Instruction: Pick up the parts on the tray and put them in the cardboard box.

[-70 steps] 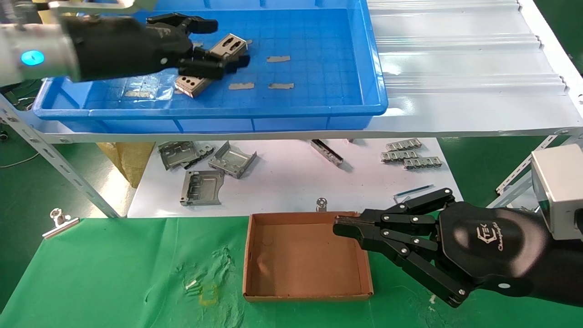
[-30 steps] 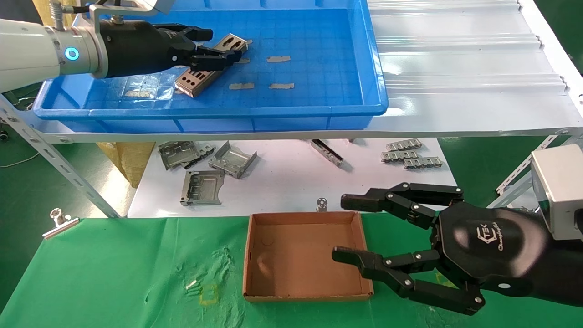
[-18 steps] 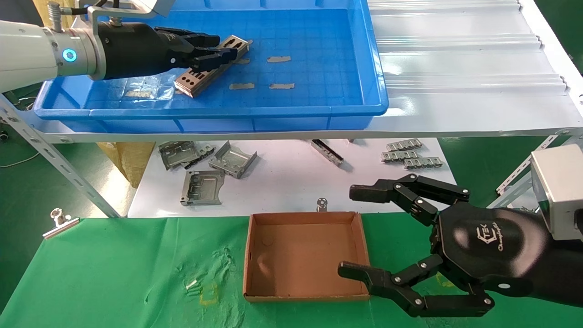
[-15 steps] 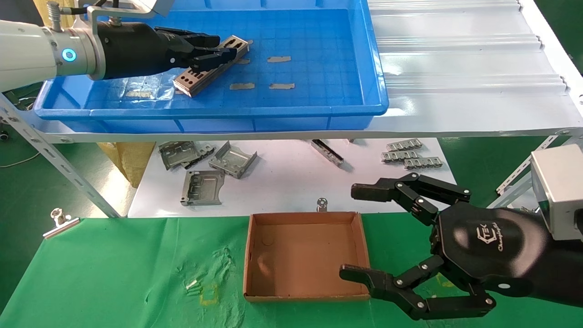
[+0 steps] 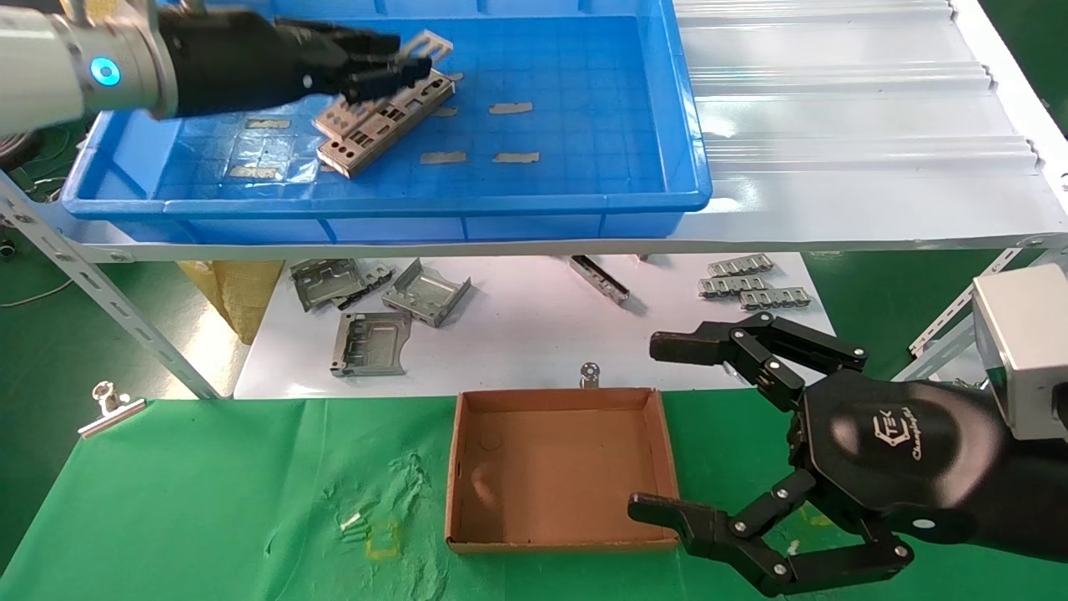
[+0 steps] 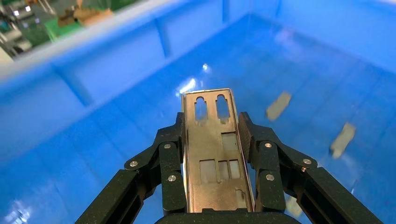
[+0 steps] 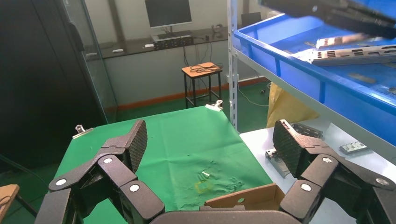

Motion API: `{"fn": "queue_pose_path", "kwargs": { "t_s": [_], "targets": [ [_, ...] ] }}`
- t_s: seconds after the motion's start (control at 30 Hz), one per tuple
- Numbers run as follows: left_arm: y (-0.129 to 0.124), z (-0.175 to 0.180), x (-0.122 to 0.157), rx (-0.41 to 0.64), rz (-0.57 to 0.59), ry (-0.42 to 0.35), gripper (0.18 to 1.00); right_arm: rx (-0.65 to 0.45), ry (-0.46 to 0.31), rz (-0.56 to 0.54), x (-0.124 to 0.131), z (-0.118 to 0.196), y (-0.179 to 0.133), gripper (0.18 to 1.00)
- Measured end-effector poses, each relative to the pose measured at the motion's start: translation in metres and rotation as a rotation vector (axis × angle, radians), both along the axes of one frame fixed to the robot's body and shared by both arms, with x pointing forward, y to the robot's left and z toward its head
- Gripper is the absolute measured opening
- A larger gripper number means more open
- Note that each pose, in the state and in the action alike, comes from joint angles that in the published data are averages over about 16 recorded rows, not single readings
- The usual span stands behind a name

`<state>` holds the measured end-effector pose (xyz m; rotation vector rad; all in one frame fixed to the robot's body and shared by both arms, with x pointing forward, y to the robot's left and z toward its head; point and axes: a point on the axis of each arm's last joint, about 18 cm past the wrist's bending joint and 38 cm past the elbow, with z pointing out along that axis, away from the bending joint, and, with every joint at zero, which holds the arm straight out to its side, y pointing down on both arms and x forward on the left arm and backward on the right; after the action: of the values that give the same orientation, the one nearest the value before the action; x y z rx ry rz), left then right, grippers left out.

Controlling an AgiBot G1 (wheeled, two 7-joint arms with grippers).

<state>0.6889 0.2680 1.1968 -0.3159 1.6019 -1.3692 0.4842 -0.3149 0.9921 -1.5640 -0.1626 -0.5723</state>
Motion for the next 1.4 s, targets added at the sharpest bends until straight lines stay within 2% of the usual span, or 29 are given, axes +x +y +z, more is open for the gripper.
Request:
{"fn": "queue_pose_path", "kwargs": {
  "t_s": [0.27,0.6,0.8,1.03,1.2,1.4],
  "targets": [
    [-0.005,0.015,-0.024,0.026,-0.102,-0.038,0.444,0.0,0.0,0.0,0.0,0.0,0.0,1.0],
    [-0.026,-0.012,-0.067,0.153,-0.391,-0.028,0.443,0.0,0.0,0.0,0.0,0.0,0.0,1.0],
    [-0.037,-0.05,-0.083,0.238,-0.541,-0.022,0.442,0.0,0.0,0.0,0.0,0.0,0.0,1.0],
    [-0.054,-0.115,-0.086,0.344,-0.63,0.006,0.442,0.0,0.0,0.0,0.0,0.0,0.0,1.0],
    [-0.072,-0.167,-0.075,0.416,-0.656,0.016,0.442,0.0,0.0,0.0,0.0,0.0,0.0,1.0],
    [-0.093,-0.218,-0.045,0.513,-0.616,-0.012,0.442,0.0,0.0,0.0,0.0,0.0,0.0,1.0]
  ]
}}
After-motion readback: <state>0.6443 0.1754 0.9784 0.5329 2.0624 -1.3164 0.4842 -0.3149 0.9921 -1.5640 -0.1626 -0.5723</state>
